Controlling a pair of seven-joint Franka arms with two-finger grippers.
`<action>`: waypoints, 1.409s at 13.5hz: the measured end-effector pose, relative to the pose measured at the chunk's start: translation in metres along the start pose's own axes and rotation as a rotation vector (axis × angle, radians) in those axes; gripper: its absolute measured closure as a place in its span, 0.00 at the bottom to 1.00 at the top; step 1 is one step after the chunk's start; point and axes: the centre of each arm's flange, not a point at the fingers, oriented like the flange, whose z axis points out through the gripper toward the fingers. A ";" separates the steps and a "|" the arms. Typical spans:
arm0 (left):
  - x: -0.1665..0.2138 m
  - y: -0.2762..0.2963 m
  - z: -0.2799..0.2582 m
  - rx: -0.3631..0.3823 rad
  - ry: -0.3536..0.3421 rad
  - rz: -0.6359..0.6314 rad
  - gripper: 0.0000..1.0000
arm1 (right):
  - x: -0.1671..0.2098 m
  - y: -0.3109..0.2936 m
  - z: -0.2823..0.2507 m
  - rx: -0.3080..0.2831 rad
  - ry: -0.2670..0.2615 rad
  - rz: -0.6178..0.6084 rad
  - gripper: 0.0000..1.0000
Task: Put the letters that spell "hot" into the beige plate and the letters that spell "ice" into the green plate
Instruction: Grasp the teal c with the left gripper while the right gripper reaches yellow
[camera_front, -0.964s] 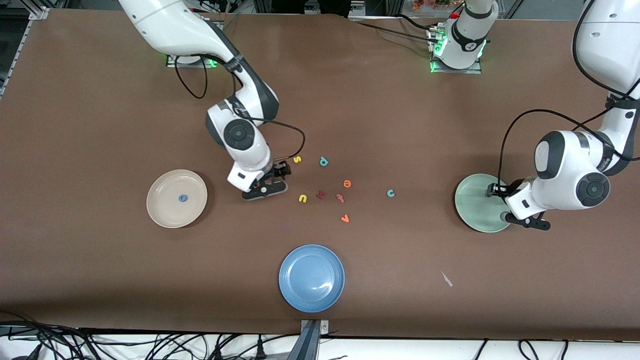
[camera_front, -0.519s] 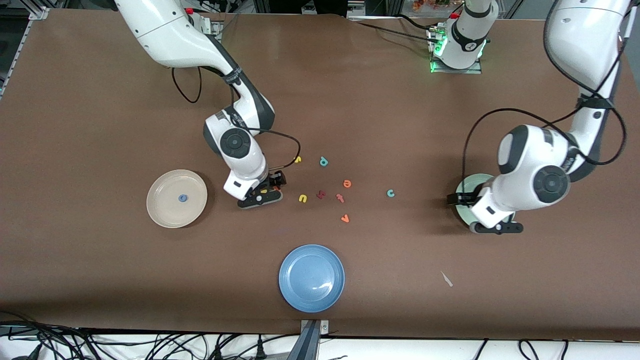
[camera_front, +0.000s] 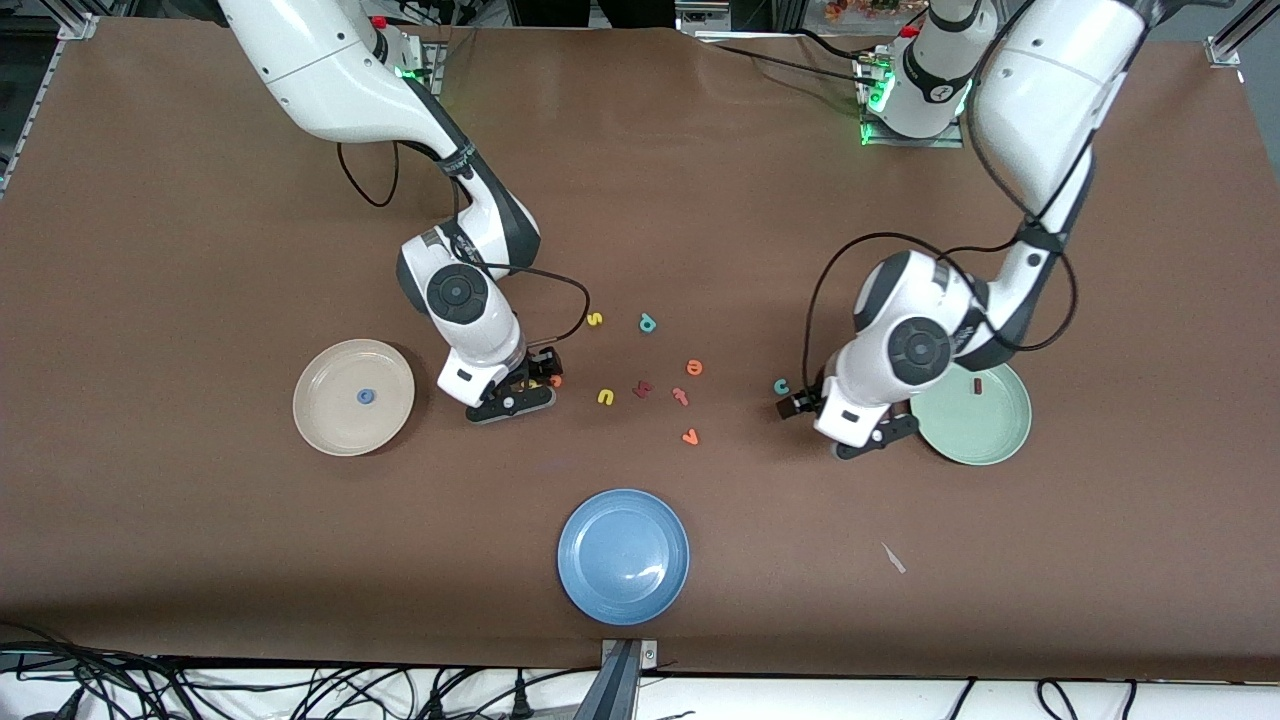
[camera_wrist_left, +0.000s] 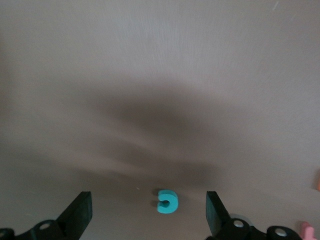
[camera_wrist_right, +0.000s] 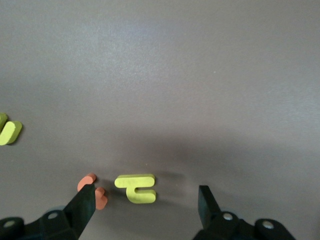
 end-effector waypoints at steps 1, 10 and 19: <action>-0.007 0.005 0.014 0.010 -0.014 -0.009 0.00 | -0.002 -0.001 0.004 0.001 -0.001 -0.001 0.10; -0.021 0.015 0.044 0.035 -0.044 -0.013 0.28 | -0.003 0.004 0.008 -0.021 0.002 -0.031 0.15; -0.028 0.026 0.040 0.043 -0.017 0.041 0.76 | -0.004 0.004 0.009 -0.019 0.016 -0.040 0.19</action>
